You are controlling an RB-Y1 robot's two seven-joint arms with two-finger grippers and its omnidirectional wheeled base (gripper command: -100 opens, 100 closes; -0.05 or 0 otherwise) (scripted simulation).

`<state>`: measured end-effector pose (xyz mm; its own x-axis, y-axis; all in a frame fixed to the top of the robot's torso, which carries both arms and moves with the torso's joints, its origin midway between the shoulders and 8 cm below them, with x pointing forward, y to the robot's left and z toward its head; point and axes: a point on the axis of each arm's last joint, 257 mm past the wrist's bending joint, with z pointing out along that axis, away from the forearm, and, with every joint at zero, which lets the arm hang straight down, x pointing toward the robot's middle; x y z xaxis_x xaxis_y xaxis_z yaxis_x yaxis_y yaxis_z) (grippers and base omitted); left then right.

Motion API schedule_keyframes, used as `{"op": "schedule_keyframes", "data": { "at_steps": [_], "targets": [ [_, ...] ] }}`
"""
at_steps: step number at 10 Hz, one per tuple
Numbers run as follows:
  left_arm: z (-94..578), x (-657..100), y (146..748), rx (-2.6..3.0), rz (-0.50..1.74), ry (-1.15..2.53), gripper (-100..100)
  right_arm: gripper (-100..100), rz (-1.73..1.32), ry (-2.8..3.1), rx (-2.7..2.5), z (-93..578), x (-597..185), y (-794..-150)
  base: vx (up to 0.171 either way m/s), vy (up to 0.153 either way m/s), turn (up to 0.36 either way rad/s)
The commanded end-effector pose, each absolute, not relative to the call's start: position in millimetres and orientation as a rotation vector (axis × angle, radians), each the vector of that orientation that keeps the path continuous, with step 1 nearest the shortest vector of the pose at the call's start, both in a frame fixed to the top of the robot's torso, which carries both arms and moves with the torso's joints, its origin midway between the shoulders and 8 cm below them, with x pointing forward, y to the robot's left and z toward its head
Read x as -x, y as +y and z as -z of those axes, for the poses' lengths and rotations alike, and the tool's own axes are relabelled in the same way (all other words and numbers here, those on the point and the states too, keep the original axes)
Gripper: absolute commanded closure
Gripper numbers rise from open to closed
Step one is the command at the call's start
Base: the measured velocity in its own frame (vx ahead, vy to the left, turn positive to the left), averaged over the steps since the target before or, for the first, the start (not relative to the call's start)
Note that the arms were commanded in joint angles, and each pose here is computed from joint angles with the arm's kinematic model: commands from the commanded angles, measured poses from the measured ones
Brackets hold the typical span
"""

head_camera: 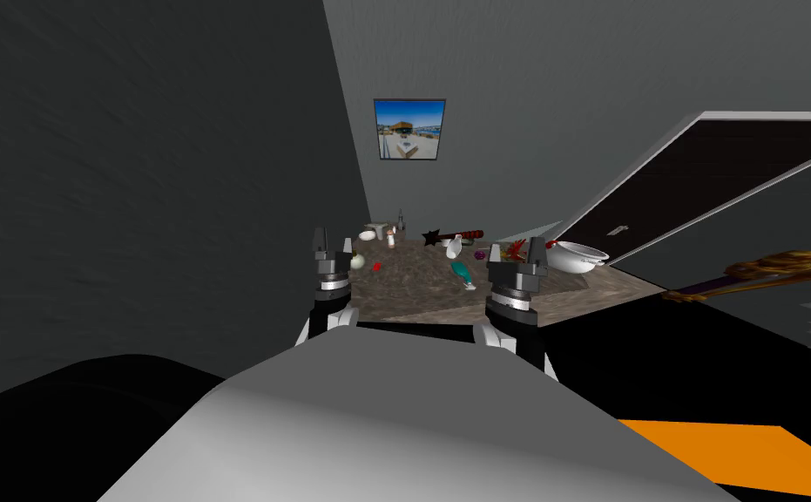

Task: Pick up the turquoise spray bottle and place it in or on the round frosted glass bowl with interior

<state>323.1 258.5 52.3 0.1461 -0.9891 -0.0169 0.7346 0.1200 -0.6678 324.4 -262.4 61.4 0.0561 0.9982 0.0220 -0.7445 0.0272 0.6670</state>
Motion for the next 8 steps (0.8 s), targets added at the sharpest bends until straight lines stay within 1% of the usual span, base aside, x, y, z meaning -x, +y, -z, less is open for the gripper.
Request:
{"op": "schedule_keyframes", "data": {
  "at_steps": [1, 5, 7, 8],
  "targets": [
    [-52.3, -323.1, 258.5, 0.590, 1.349, 0.532, 0, -100, -1.444, 0.615, -0.589, -49.9, -334.3, -252.1, -0.023, -0.018, -0.033],
    [-52.3, -323.2, 258.5, 0.589, 1.349, 0.532, 0, -100, -1.393, 0.819, -0.598, -7.5, -363.4, -229.1, -0.060, -0.032, -0.028],
    [-52.3, -323.2, 258.5, 0.589, 1.349, 0.532, 0, -100, -1.350, 0.937, -0.613, 23.1, -379.6, -217.6, -0.070, -0.054, -0.031],
    [-52.3, -323.2, 258.5, 0.589, 1.349, 0.532, 0, -100, -1.339, 0.946, -0.610, 24.6, -380.4, -217.1, -0.041, -0.042, -0.005]
  ]
}}
